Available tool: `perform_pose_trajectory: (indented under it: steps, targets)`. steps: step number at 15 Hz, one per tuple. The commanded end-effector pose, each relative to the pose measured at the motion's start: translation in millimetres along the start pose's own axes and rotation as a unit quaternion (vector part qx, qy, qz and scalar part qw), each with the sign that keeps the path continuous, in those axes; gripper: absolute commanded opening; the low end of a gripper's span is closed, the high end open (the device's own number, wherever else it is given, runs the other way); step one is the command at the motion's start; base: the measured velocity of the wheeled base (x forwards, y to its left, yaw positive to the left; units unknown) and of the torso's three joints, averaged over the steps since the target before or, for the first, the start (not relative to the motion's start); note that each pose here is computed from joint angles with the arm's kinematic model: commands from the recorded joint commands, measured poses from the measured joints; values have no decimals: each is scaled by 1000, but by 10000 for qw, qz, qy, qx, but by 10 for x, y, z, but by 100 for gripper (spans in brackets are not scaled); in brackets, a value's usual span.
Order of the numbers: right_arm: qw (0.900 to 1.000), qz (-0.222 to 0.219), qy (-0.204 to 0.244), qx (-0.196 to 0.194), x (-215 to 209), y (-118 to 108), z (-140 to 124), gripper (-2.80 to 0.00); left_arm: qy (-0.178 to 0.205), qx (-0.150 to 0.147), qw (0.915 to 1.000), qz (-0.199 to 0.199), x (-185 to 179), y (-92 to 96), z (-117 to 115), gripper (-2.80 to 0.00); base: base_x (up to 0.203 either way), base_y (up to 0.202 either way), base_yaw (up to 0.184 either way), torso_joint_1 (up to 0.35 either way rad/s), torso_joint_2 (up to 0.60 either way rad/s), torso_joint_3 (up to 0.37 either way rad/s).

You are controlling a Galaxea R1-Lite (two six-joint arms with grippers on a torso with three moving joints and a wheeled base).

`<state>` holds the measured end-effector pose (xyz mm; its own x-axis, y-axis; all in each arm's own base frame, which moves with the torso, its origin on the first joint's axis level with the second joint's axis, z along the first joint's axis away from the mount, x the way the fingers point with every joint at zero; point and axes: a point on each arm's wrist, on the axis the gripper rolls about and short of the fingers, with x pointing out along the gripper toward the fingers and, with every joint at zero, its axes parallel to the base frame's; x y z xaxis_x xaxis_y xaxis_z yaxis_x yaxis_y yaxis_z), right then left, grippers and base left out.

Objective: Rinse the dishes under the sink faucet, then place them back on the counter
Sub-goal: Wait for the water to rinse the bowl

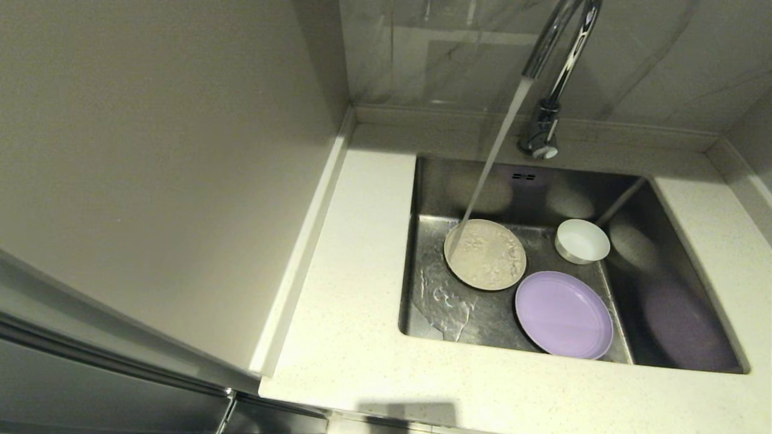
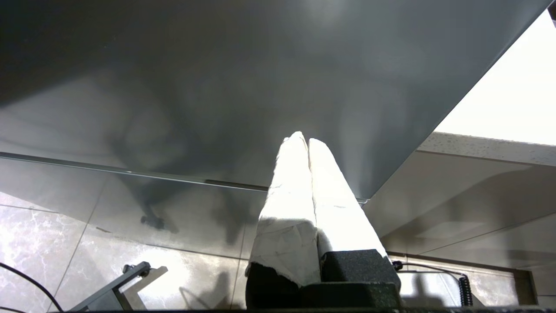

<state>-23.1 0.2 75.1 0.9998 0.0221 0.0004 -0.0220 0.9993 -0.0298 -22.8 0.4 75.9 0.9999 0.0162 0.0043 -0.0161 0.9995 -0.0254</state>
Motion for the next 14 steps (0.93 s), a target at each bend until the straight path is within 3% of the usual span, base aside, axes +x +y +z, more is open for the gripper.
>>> perform_pose_trajectory:
  steps: [1, 14]
  targets:
    - [10000, 6, 33, -4, 4, 0, -1, -280, -17, -4, 10000, 3, -2, 0, 0, -280, 0, 0, 0, 0, 0, 0]
    - [10000, 6, 33, -4, 4, 0, -1, -280, -17, -1, 10000, -1, -2, 0, 0, -280, 0, 0, 0, 0, 0, 0]
